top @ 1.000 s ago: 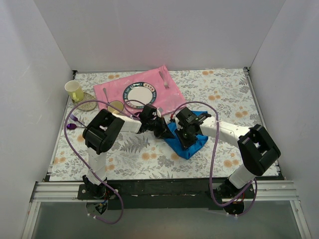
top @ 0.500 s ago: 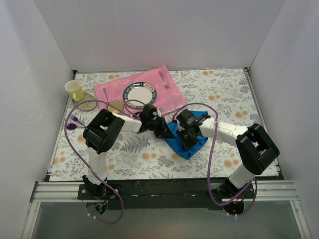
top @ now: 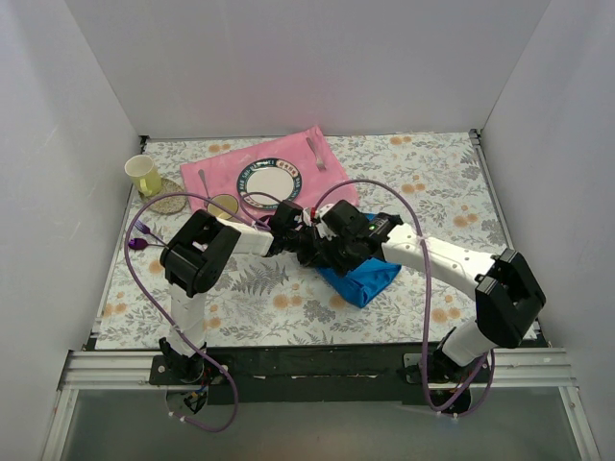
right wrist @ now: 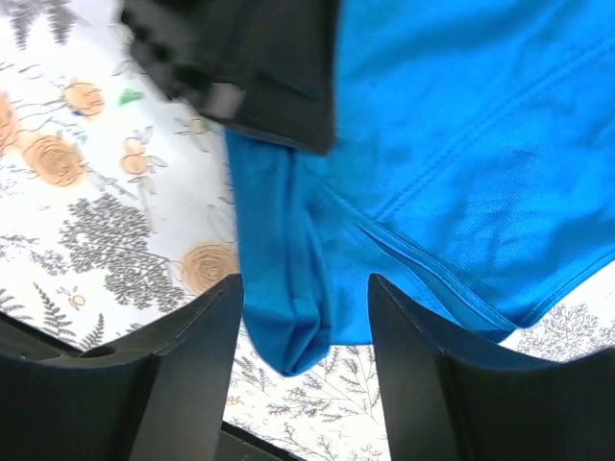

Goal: Fold the napkin, place the utensils inside, and roll it up
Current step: Roll the napkin with the utensil

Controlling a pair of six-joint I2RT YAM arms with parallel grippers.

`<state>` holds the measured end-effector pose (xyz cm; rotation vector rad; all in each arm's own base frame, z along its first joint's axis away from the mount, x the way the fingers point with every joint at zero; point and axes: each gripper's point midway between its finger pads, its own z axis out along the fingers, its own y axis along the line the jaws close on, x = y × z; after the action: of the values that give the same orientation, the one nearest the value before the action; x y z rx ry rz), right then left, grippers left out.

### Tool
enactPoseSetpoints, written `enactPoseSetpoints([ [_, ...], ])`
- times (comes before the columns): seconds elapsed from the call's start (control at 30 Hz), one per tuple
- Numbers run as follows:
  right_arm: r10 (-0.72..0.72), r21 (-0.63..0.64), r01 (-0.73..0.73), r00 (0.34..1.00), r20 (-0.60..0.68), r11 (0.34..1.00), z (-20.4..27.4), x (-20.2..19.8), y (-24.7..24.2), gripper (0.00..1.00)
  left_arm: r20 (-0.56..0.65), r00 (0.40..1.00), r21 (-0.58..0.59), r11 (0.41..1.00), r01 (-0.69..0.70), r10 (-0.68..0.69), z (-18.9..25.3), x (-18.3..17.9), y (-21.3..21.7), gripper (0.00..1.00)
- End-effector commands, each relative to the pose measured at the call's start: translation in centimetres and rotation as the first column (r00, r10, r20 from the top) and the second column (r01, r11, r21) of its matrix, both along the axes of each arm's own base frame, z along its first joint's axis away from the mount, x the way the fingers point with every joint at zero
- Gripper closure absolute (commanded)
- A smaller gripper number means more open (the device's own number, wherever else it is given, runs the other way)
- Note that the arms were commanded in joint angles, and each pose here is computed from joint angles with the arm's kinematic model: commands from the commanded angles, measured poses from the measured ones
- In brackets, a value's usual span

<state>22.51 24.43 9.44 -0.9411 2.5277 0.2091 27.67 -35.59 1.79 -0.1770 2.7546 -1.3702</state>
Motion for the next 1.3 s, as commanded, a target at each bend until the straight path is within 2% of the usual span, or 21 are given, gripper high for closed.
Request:
enactPoseSetpoints([
  [0.0,0.08,-0.019,-0.078,0.991,0.105,0.997,1.6,-0.1,2.8,0.35,-0.144,0.989,0.33,0.944,0.012,0.038,-9.0,-4.3,5.9,1.0],
  [0.17,0.143,-0.116,-0.132,0.985,0.1,0.985,-0.8,-1.4,4.2,0.33,-0.141,0.989,0.33,0.944,0.014,0.034,-8.9,-4.3,6.0,1.0],
  [0.43,0.202,-0.322,-0.136,0.963,0.18,0.937,-3.8,-1.4,3.5,0.32,-0.145,0.989,0.329,0.944,0.02,0.03,-9.0,-4.3,6.0,1.0],
  [0.77,0.191,-0.355,-0.113,0.963,0.192,0.928,-6.0,-1.0,2.5,0.38,-0.15,0.988,0.326,0.945,0.024,0.027,-9.1,-4.3,6.1,1.0],
  [1.17,0.106,-0.283,-0.061,0.983,0.147,0.957,-8.6,-0.5,0.6,0.47,-0.158,0.987,0.317,0.948,0.028,0.024,-9.0,-4.4,6.0,1.0],
  [1.23,0.096,-0.274,-0.061,0.989,0.115,0.96,-9.4,-1.0,0.0,0.51,-0.154,0.988,0.316,0.948,0.026,0.024,-8.9,-4.3,6.0,1.0],
  [1.27,0.09,-0.259,-0.059,0.99,0.112,0.964,-9.6,-0.9,0.0,0.56,-0.148,0.989,0.315,0.949,0.025,0.023,-8.8,-4.2,6.0,1.0],
])
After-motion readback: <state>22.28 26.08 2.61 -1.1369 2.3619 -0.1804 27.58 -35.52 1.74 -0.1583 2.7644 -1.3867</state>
